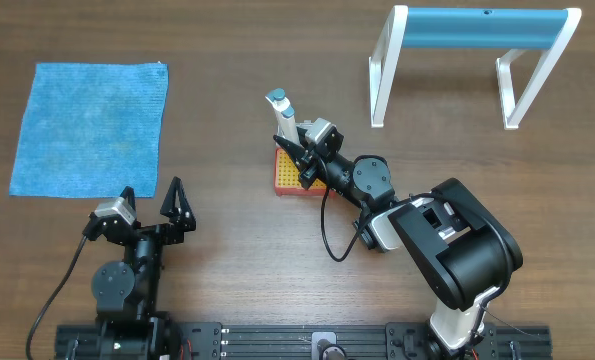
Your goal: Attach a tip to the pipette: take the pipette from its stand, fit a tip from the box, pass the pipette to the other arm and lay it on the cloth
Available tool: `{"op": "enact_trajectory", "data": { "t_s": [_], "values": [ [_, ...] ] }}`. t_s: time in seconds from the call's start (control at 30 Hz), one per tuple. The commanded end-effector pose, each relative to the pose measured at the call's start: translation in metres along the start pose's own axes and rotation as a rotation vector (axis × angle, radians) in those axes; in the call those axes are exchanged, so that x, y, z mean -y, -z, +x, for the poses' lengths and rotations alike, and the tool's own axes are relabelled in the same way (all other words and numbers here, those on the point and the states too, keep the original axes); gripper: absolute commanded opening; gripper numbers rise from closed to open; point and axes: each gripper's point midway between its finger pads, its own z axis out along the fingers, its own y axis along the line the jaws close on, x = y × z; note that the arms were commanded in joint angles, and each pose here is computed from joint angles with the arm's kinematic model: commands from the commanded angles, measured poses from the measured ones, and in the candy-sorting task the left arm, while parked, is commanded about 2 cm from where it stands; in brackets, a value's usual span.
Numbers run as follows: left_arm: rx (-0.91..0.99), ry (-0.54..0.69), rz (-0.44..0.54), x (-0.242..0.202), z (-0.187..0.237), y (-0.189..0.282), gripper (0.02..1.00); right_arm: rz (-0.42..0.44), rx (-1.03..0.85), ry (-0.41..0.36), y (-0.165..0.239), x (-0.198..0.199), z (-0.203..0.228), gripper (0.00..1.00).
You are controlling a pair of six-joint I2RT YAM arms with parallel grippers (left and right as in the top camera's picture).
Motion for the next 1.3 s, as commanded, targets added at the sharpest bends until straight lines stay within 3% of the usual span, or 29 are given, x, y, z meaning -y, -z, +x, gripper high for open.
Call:
{"op": "enact_trajectory", "data": {
  "t_s": [0.03, 0.73, 1.3],
  "values": [
    [-0.003, -0.013, 0.002, 0.000, 0.001, 0.000, 0.998, 0.003, -0.003, 0.012, -0.002, 0.000, 0.003, 0.080],
    [-0.003, -0.013, 0.002, 0.000, 0.001, 0.000, 0.998, 0.000, 0.036, 0.028, -0.002, -0.002, -0.015, 0.080],
    [-0.003, -0.013, 0.002, 0.000, 0.001, 0.000, 0.996, 0.000, 0.005, 0.016, 0.005, -0.005, -0.005, 0.080]
  ]
}}
